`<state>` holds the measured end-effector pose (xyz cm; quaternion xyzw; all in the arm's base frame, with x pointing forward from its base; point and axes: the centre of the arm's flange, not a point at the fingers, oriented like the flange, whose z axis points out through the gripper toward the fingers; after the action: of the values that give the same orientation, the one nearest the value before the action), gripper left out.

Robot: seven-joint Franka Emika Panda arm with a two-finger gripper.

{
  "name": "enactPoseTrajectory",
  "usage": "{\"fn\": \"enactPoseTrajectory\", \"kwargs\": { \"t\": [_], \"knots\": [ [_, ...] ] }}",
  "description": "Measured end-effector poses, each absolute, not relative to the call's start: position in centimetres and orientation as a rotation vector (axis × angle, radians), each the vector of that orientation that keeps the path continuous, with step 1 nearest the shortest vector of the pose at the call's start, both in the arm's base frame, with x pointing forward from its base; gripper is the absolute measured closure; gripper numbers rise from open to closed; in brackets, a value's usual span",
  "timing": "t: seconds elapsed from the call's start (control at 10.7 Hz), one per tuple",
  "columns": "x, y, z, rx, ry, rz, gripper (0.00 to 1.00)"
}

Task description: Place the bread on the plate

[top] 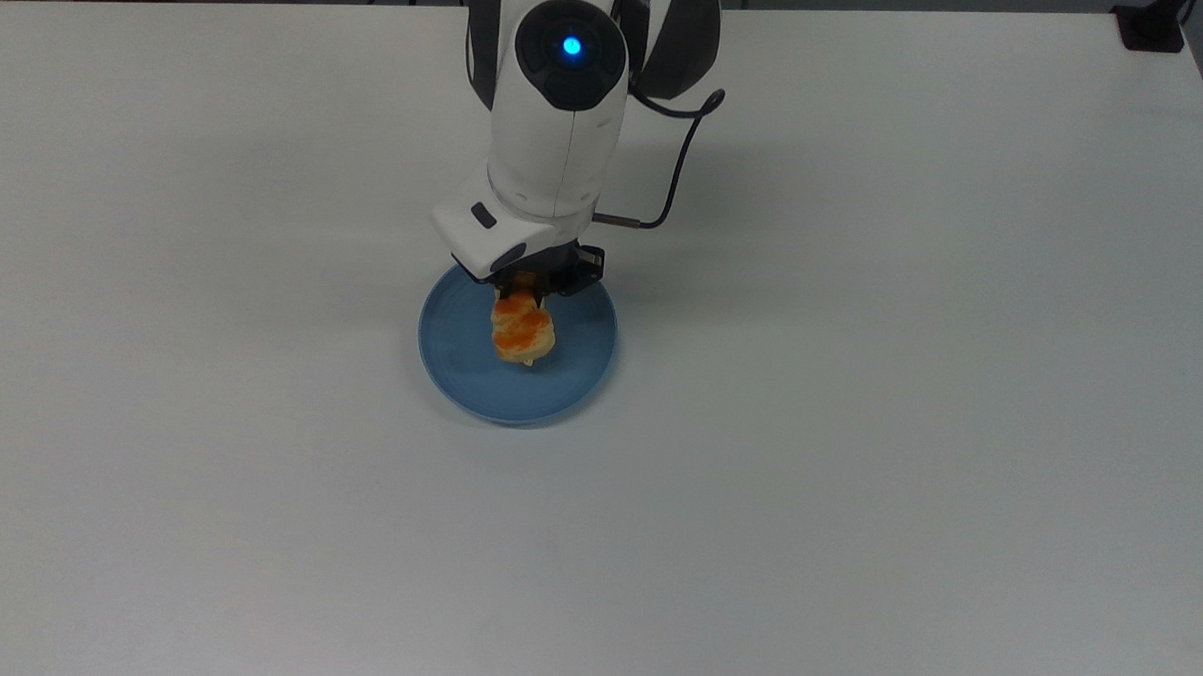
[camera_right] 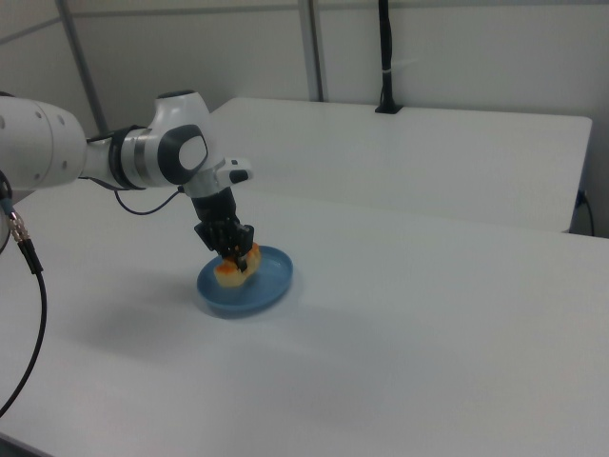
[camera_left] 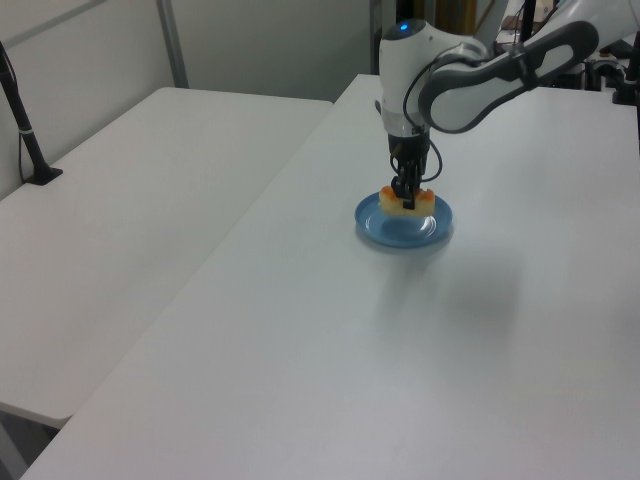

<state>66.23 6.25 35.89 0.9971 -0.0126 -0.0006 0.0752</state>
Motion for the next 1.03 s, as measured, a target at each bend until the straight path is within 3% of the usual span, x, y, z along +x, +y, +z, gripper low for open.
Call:
{"fn": "enactPoseTrajectory", "kwargs": {
  "t": [0.09, 0.47, 0.66, 1.03],
  "knots": [
    [66.6, 6.1, 35.1, 2.993, -0.037, 0.015, 0.6],
    [67.1, 5.7, 35.6, 2.997, -0.049, 0.057, 0.01],
    [67.1, 5.6, 39.1, 2.999, -0.061, 0.108, 0.0],
    [63.6, 2.2, 50.8, 2.994, -0.17, 0.105, 0.0]
  ]
}}
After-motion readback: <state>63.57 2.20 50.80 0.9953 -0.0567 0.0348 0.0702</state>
